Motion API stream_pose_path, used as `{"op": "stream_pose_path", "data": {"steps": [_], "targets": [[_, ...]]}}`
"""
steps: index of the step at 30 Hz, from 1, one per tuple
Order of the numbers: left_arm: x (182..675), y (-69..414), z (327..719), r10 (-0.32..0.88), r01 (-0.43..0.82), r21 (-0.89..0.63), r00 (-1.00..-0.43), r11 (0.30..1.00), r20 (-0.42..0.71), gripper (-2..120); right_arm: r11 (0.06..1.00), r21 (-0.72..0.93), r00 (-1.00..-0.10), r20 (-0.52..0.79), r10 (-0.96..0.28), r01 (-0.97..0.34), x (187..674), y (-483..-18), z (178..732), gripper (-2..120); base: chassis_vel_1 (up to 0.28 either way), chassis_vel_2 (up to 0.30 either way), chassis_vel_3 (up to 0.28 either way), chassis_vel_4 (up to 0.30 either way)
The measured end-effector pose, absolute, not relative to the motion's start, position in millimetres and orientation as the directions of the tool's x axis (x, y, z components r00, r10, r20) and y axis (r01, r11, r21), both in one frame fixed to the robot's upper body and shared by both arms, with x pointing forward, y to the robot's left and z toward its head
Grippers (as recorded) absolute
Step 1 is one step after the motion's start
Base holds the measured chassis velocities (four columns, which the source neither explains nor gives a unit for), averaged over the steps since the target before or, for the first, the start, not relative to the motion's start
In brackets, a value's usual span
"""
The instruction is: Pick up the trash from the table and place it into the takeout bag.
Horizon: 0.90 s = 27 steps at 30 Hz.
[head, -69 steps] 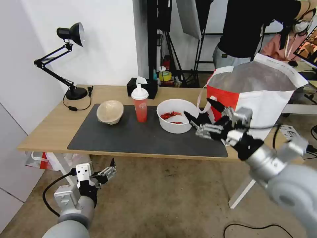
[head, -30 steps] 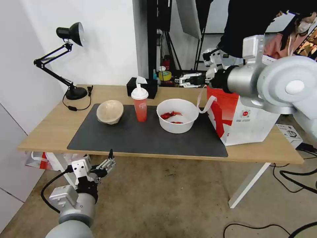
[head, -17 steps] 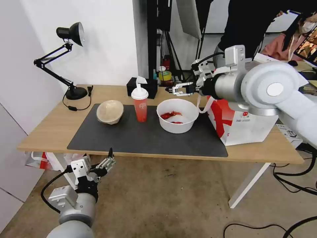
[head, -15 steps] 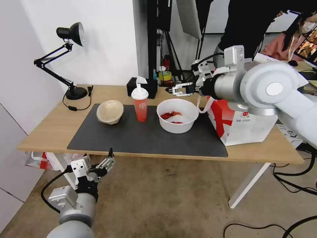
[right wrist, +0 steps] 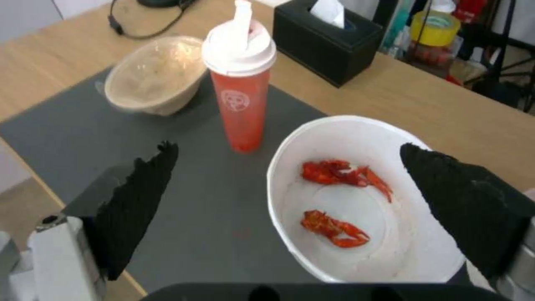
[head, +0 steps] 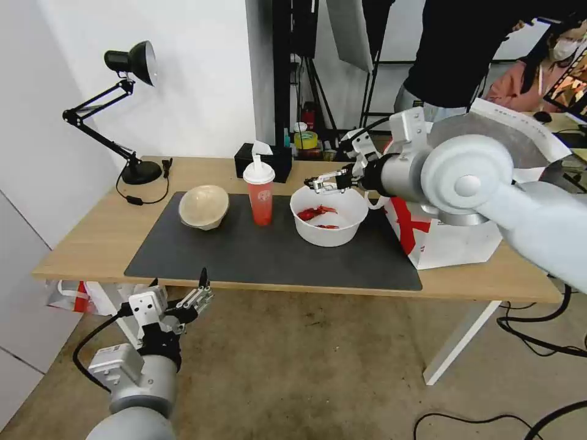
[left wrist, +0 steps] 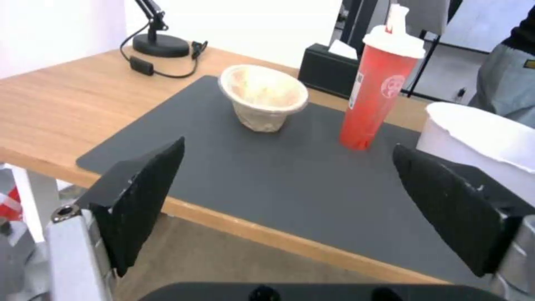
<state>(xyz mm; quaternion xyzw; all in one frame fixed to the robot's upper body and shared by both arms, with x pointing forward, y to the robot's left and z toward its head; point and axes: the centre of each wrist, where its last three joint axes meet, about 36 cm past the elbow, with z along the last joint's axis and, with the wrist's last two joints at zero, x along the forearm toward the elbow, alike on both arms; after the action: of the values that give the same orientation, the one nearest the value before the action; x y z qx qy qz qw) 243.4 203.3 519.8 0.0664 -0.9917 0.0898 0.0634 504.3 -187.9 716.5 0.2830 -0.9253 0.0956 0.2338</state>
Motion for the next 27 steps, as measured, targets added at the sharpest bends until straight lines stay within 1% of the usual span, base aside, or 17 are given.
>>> {"op": "stream_pose_path", "data": {"steps": [6, 15, 20, 24, 27], "targets": [[244, 203, 520, -0.121, -0.143, -0.172, -0.984, 0.975, 0.130, 100, 0.815, -0.104, -0.738, 0.500, -0.453, -0.570, 520, -187, 706, 100, 0.000, 0.000, 0.000, 0.000], [244, 203, 520, -0.119, -0.139, -0.166, -0.985, 0.976, 0.124, 100, 0.799, -0.107, -0.719, 0.519, -0.463, -0.592, 517, -180, 707, 100, 0.000, 0.000, 0.000, 0.000], [245, 203, 521, -0.118, -0.136, -0.165, -0.986, 0.977, 0.115, 100, 0.780, -0.064, -0.676, 0.546, -0.494, -0.622, 515, -176, 714, 100, 0.000, 0.000, 0.000, 0.000], [247, 204, 522, -0.116, -0.132, -0.157, -0.988, 0.979, 0.107, 100, 0.733, -0.035, -0.617, 0.567, -0.545, -0.679, 510, -185, 715, 100, 0.000, 0.000, 0.000, 0.000], [248, 205, 523, -0.117, -0.132, -0.156, -0.988, 0.979, 0.102, 100, 0.711, -0.038, -0.596, 0.577, -0.558, -0.702, 509, -190, 711, 100, 0.000, 0.000, 0.000, 0.000]]}}
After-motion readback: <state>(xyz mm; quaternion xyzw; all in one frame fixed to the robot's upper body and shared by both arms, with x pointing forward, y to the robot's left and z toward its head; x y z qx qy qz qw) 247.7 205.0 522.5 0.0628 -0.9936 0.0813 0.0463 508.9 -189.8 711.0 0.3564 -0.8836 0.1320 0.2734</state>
